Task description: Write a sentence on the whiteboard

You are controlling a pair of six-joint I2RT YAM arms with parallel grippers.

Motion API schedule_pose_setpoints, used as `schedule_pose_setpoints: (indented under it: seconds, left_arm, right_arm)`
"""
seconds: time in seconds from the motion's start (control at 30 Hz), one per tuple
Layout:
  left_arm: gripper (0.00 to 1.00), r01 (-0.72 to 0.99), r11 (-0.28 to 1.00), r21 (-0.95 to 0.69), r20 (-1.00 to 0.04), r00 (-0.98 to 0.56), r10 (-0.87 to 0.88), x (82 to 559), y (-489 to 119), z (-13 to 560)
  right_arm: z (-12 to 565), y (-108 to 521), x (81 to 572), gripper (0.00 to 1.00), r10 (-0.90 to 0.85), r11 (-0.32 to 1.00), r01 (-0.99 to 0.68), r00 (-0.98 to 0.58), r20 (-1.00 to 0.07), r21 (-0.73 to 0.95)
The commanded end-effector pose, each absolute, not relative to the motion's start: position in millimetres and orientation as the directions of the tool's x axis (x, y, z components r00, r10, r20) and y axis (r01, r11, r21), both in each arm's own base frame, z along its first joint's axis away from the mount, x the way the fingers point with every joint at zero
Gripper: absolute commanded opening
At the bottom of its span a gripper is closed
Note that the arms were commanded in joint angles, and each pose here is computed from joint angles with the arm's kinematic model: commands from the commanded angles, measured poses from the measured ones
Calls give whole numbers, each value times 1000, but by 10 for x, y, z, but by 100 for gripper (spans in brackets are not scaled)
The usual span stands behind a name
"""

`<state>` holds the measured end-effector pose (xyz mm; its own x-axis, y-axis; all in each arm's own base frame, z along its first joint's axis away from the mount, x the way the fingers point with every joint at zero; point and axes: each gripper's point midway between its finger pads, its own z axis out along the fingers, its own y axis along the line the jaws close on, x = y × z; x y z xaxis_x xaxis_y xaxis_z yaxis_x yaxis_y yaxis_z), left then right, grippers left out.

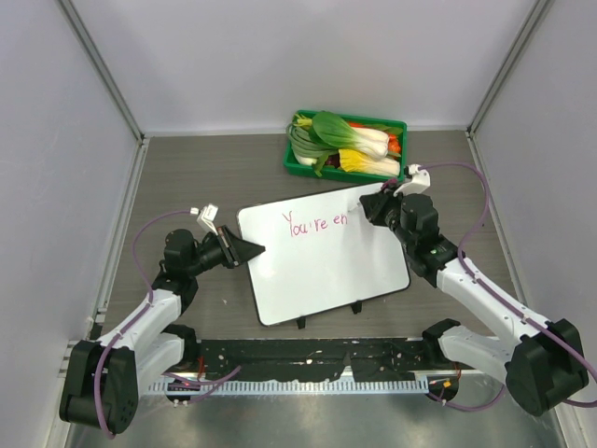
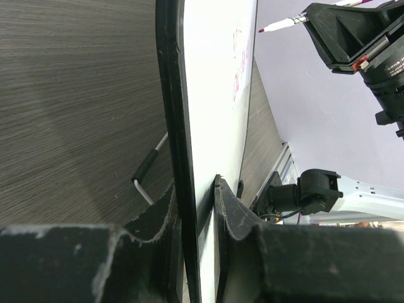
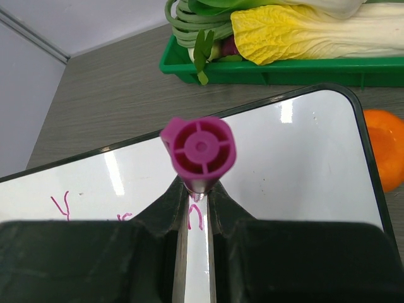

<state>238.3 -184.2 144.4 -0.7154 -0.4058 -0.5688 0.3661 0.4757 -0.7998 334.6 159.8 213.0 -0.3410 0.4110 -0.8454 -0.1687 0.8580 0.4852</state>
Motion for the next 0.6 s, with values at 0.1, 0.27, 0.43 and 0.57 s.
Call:
schedule_pose_setpoints:
  seconds: [0.1,0.27,0.43,0.57]
  left_arm:
    - [0,339,655,-676,-665,-663,-343,2505,-1620,1061]
    - [0,338,655,-676,-664,-664,-343,2505,-1620,1058]
    - [0,338,654,-677,-664,-664,-344,2505,-1621,1062]
    - [0,341,656,-674,-667,-661,-343,2507,-1618,1064]
  right_arm:
    - [2194,1515,3387,1,418,866,-155,-296,-859,475]
    - [2106,1506,3383,1,411,871,-146,-307,-858,470]
    - [2023,1512,3403,1,405,873,-140,-323,-855,467]
    - [2046,1559,3383,1,405,864,-169,-328,-853,475]
